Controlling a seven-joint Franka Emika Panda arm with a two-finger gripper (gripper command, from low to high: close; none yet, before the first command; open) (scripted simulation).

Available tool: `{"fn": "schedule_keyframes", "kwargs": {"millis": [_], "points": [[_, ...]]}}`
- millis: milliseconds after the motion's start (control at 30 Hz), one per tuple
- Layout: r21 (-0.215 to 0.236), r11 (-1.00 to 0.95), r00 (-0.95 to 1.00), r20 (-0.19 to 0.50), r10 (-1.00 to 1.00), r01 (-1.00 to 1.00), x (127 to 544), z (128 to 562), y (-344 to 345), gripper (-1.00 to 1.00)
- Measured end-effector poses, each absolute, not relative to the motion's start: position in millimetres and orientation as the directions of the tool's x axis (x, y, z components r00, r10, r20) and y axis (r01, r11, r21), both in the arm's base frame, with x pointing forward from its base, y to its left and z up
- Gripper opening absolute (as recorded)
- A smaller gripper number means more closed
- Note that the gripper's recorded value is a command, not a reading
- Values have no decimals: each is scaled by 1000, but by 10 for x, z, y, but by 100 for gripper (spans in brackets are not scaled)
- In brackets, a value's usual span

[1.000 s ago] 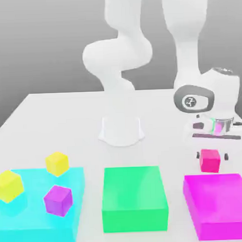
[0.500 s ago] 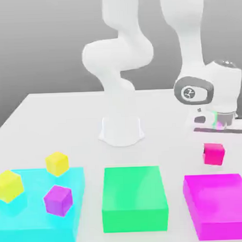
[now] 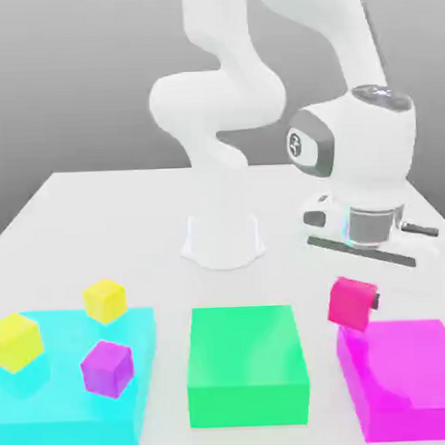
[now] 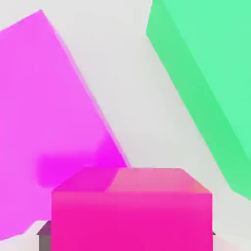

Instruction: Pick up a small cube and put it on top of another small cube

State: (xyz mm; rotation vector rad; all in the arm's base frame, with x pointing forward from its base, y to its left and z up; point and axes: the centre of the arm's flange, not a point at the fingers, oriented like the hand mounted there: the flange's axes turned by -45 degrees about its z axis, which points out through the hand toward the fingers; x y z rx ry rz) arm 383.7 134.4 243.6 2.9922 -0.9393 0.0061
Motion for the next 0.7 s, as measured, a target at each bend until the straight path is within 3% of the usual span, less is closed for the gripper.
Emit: {"fn": "schedule_keyframes", "kwargs": {"millis": [233,433,567,600,700], "points": [[3,-652,652,4,-758,-758,4345,2788,-127,-100],[-2,-484,484,0,-875,-875,4305,3083,-1469,-100],[-1,-474,474,1,-881,-881,4299,2628,-1586,-100],[-1,-476,476,1,-879,-879,4299,2543,-1573,100],[-1,-477,477,1,-879,-879,4299,2543,-1571,100]]}}
